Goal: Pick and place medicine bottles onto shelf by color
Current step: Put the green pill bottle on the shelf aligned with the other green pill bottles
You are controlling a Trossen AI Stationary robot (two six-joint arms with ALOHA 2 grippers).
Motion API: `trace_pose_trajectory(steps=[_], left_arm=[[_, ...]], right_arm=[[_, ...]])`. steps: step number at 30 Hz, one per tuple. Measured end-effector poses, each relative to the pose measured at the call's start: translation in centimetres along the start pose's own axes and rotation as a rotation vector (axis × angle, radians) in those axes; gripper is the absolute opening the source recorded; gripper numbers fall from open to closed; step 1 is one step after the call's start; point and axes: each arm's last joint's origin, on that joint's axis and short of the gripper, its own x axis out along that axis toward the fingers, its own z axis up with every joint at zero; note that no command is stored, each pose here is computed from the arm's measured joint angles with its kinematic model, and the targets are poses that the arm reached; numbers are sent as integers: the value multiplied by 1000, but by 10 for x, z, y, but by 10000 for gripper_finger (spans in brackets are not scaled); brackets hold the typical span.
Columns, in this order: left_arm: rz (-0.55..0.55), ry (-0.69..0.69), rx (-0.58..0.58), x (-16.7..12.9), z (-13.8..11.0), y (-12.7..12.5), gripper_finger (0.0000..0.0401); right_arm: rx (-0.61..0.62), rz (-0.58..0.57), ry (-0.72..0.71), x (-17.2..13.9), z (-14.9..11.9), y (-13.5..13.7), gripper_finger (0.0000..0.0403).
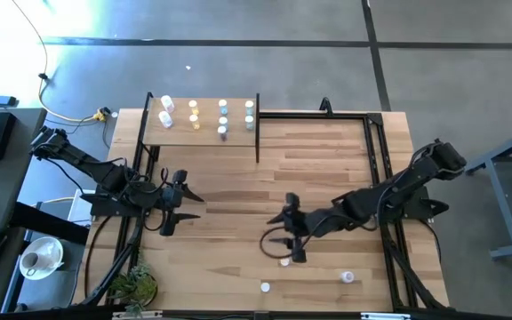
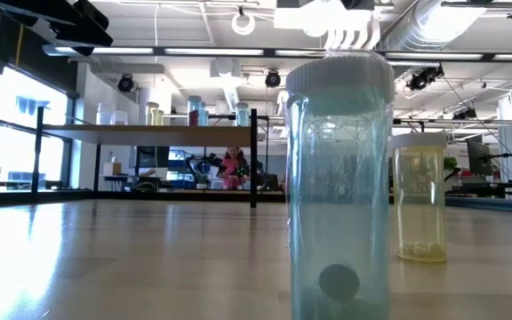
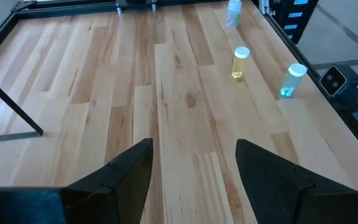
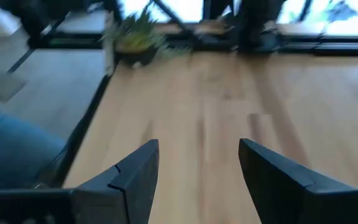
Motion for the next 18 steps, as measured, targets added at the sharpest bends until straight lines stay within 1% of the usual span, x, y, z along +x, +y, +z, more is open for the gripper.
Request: trace_pose_trajectory(steps=[4, 10, 14, 18], left_arm=[[-2, 0, 0, 0, 0, 0, 220], [-2, -2, -1, 0, 0, 0, 220], [-1, -2, -2, 0, 0, 0, 220], [0, -3, -14, 0, 0, 0, 220]], right_arm=[[-12, 60, 47, 12, 7, 7, 213], [-85, 168, 82, 27, 9, 16, 213], [-109, 238, 76, 36, 11, 21, 213], [-137, 261, 52, 48, 12, 26, 213]])
